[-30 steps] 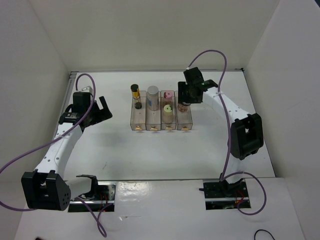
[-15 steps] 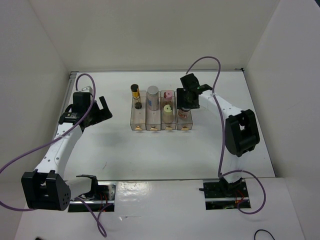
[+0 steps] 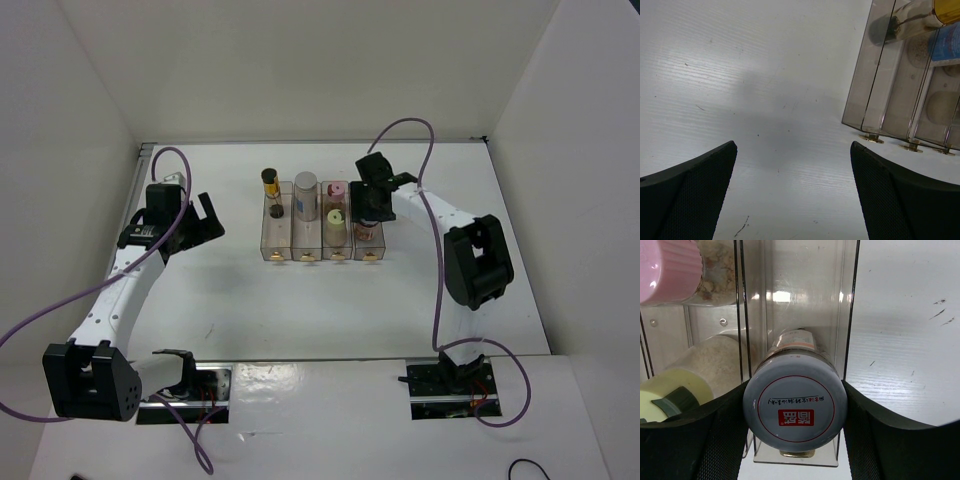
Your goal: Organize the condiment bottles
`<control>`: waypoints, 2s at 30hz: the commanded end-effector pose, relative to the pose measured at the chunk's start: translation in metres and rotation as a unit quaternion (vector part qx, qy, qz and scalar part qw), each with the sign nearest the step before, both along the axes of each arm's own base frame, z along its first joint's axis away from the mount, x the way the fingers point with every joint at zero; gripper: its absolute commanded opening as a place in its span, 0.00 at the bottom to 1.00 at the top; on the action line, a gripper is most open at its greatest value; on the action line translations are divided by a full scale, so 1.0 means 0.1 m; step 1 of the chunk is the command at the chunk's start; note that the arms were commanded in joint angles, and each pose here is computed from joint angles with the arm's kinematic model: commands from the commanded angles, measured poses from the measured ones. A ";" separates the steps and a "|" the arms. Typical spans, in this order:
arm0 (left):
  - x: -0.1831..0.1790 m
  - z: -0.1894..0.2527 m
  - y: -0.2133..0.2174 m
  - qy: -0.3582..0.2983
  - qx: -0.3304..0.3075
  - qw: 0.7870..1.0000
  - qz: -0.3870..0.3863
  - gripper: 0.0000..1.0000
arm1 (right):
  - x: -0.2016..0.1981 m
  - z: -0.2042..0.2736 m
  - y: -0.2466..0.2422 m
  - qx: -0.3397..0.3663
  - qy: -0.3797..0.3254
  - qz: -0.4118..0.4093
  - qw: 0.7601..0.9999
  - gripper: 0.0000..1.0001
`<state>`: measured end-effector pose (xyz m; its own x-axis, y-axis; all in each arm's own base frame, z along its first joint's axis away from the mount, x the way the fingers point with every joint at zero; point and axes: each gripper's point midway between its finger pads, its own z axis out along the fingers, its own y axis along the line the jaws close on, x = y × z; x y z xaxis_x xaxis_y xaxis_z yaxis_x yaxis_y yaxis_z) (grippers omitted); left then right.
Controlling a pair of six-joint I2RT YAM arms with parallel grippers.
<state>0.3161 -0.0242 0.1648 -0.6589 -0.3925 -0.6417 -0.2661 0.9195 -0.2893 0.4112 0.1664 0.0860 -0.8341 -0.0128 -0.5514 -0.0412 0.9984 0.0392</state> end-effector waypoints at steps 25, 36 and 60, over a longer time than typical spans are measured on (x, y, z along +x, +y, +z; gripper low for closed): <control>-0.01 0.03 0.03 -0.008 0.010 1.000 -0.008 1.00 | 0.14 0.04 0.23 0.019 -0.035 -0.028 0.999 0.22; -0.01 0.03 0.03 -0.008 0.010 1.000 -0.008 1.00 | 0.11 -0.08 0.16 0.000 -0.024 -0.036 0.999 0.49; -0.01 0.03 0.03 -0.008 0.010 1.000 -0.008 1.00 | 0.10 -0.12 0.12 -0.012 -0.020 -0.041 0.999 0.83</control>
<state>0.3157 -0.0235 0.1644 -0.6645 -0.3752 -0.6462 -0.2540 0.9267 -0.2769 0.4128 0.1729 0.0714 -0.8303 0.0319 -0.5564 0.0301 0.9995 0.0123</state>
